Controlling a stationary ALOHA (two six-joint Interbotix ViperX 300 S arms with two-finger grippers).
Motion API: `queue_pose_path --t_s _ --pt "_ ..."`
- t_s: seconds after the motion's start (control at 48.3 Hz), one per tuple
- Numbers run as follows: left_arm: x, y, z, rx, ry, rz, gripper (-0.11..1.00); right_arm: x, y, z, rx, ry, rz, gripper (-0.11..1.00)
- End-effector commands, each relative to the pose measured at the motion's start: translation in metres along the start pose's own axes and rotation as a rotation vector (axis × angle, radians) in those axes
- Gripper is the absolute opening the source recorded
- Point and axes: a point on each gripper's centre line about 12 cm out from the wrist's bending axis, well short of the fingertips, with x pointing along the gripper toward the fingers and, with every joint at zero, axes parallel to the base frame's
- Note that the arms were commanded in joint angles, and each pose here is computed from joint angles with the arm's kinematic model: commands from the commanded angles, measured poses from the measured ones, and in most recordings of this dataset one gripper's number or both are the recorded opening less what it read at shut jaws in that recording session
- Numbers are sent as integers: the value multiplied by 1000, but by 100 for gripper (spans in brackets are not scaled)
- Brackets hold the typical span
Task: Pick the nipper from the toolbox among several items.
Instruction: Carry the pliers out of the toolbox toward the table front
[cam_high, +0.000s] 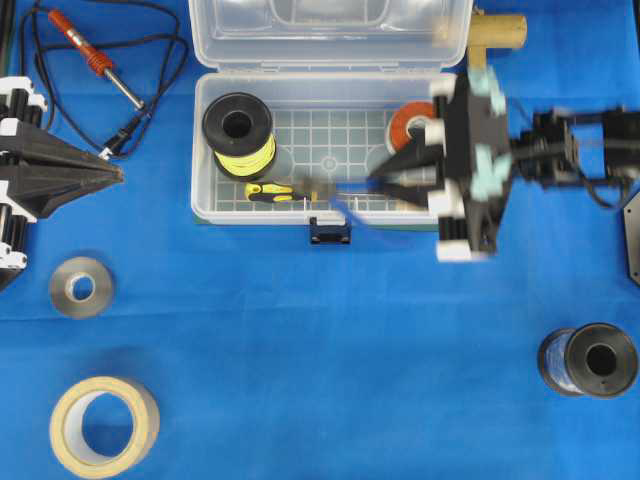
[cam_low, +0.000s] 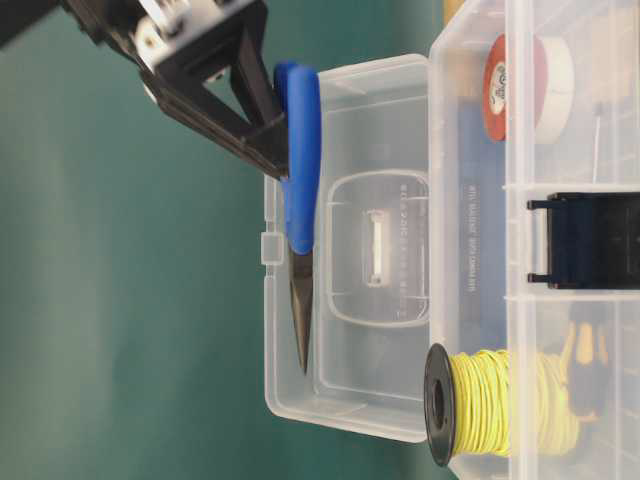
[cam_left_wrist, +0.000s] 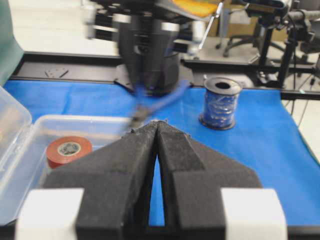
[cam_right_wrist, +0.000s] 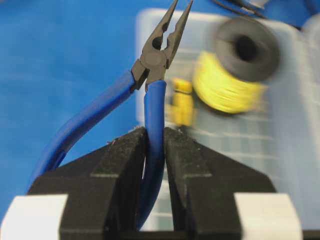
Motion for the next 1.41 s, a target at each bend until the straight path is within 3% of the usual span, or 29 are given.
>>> queue_pose_path --t_s 0.0,0.186,0.622,1.057,1.119,1.285,1.326,1.388 --pt "2 1 3 -4 -8 4 0 -1 24 5 -7 -34 62 13" --pt "2 1 1 -4 -2 4 0 35 49 -19 28 55 111 13" --pt "1 1 0 -4 -3 6 0 109 72 -84 82 279 110 13" --pt "1 4 1 -5 -4 19 0 122 75 -103 108 364 94 14" --pt "1 3 0 -5 -2 18 0 121 75 -100 104 367 94 26" --pt "0 3 2 -7 -8 18 0 95 72 -68 92 320 100 76" --pt "0 3 2 -7 -10 17 0 81 69 -56 88 295 101 82" --pt "0 3 2 -7 -11 17 0 62 66 -40 82 254 103 76"
